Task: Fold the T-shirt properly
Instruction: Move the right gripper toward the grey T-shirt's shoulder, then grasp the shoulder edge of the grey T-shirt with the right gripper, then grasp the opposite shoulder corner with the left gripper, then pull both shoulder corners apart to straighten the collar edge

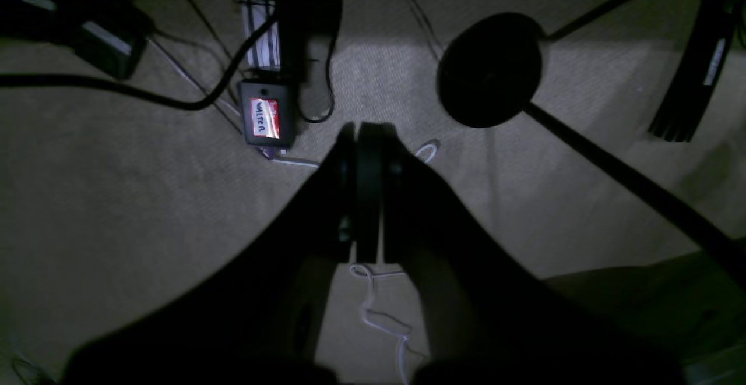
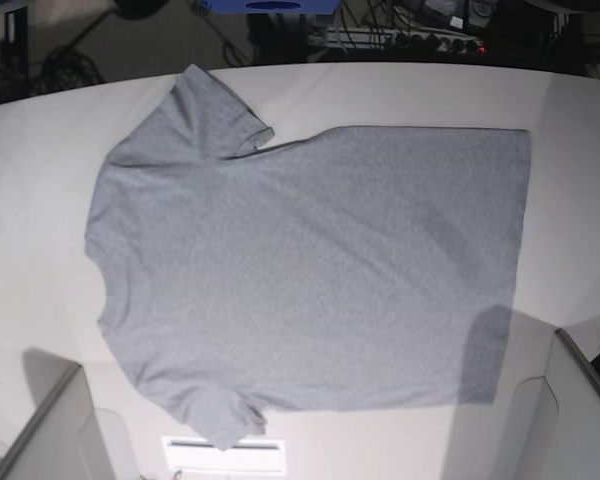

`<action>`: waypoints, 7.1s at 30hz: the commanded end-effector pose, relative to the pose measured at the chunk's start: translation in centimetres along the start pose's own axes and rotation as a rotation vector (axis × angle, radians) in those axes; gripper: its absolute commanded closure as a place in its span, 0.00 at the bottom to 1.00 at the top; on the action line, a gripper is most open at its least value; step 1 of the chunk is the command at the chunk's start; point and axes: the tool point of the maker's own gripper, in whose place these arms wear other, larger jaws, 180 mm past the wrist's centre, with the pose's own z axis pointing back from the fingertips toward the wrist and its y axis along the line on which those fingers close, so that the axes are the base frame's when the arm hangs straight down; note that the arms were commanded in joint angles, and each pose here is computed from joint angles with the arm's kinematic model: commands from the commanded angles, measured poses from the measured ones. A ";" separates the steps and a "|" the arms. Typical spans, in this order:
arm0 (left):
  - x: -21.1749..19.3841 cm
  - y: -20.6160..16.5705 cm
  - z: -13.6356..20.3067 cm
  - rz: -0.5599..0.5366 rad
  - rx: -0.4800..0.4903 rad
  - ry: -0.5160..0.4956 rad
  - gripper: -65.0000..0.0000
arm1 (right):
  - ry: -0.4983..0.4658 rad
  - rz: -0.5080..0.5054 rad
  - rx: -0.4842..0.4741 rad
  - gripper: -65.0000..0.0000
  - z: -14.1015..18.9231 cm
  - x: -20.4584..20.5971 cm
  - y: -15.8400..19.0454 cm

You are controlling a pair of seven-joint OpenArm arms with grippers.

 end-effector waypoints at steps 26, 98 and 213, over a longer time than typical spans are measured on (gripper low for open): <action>19.9 13.1 11.7 0.216 0.294 -0.594 1.00 | -0.491 -0.171 -0.246 1.00 13.1 24.6 -8.8; 26.2 16.6 3.5 0.810 -0.048 -0.534 0.26 | -0.195 -0.815 0.446 1.00 4.5 27.3 -3.2; 35.2 14.7 1.9 0.781 -0.175 -0.540 1.00 | -0.349 -0.732 0.649 1.00 11.8 43.7 -4.0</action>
